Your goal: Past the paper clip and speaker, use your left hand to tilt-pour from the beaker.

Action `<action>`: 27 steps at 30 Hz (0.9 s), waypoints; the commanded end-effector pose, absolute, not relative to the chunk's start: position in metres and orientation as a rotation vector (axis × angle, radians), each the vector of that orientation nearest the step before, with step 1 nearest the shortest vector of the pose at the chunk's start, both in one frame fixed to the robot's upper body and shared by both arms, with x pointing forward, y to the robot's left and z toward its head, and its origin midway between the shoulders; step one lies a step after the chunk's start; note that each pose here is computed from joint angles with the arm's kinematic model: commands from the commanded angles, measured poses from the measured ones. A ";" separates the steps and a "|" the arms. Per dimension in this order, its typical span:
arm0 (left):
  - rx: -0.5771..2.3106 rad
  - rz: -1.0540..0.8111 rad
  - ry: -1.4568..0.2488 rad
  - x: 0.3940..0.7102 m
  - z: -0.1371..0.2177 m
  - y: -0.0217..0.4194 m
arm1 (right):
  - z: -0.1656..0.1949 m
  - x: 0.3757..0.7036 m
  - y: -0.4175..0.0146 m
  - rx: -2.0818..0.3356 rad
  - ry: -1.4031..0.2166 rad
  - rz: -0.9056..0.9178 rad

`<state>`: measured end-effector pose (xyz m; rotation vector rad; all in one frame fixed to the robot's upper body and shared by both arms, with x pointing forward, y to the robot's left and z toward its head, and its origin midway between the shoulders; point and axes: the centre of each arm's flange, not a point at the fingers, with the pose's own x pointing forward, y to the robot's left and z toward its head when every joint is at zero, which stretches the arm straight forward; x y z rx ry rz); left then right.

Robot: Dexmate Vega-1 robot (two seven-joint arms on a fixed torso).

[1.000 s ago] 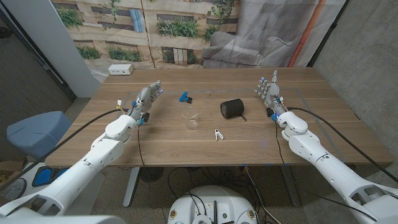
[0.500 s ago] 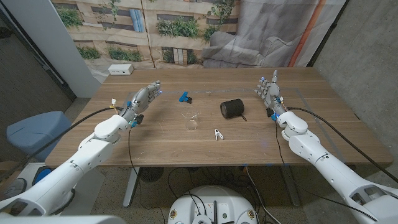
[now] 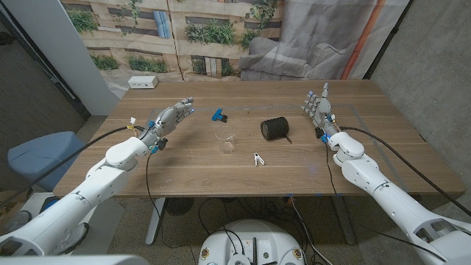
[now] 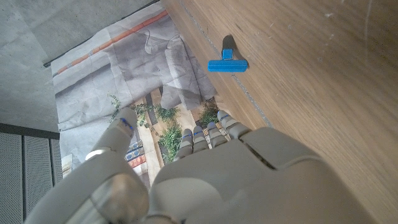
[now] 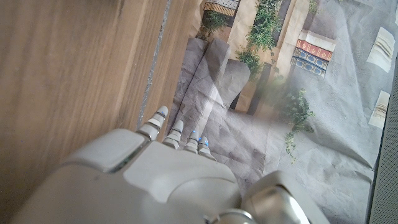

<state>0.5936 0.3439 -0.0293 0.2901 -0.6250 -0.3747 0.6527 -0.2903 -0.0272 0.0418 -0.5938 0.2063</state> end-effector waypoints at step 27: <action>0.596 -0.543 -0.668 0.568 -0.040 0.332 | -0.027 0.653 -0.290 0.042 -0.593 0.207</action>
